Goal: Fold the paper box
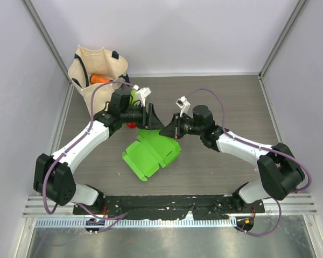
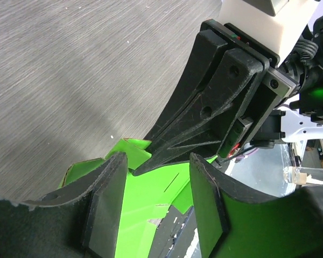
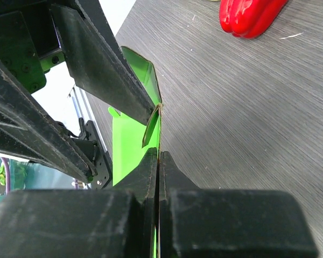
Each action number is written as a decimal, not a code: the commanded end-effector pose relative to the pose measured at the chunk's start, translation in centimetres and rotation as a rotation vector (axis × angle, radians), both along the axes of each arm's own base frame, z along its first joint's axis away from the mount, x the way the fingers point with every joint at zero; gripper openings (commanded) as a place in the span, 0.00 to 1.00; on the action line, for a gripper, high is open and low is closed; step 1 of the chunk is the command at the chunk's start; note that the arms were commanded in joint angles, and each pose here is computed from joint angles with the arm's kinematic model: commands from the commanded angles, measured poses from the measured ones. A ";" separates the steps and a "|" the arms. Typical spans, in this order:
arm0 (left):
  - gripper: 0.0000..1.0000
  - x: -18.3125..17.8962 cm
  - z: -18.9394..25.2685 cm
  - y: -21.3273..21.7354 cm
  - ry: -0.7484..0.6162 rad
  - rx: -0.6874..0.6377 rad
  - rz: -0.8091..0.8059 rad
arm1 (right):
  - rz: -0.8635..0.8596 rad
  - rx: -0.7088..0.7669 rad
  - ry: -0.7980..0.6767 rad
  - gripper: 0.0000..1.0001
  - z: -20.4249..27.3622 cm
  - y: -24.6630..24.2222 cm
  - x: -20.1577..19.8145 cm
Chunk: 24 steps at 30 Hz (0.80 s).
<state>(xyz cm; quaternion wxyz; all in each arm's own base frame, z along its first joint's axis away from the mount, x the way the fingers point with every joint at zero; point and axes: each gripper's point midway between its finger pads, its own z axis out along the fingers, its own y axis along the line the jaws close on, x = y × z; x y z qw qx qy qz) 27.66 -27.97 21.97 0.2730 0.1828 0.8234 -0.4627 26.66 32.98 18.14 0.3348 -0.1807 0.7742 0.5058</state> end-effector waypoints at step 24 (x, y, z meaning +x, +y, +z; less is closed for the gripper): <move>0.07 -2.3 -3.5 10.4 0.014 0.188 0.610 | 0.034 0.041 -0.117 0.01 3.5 -2.3 -1.9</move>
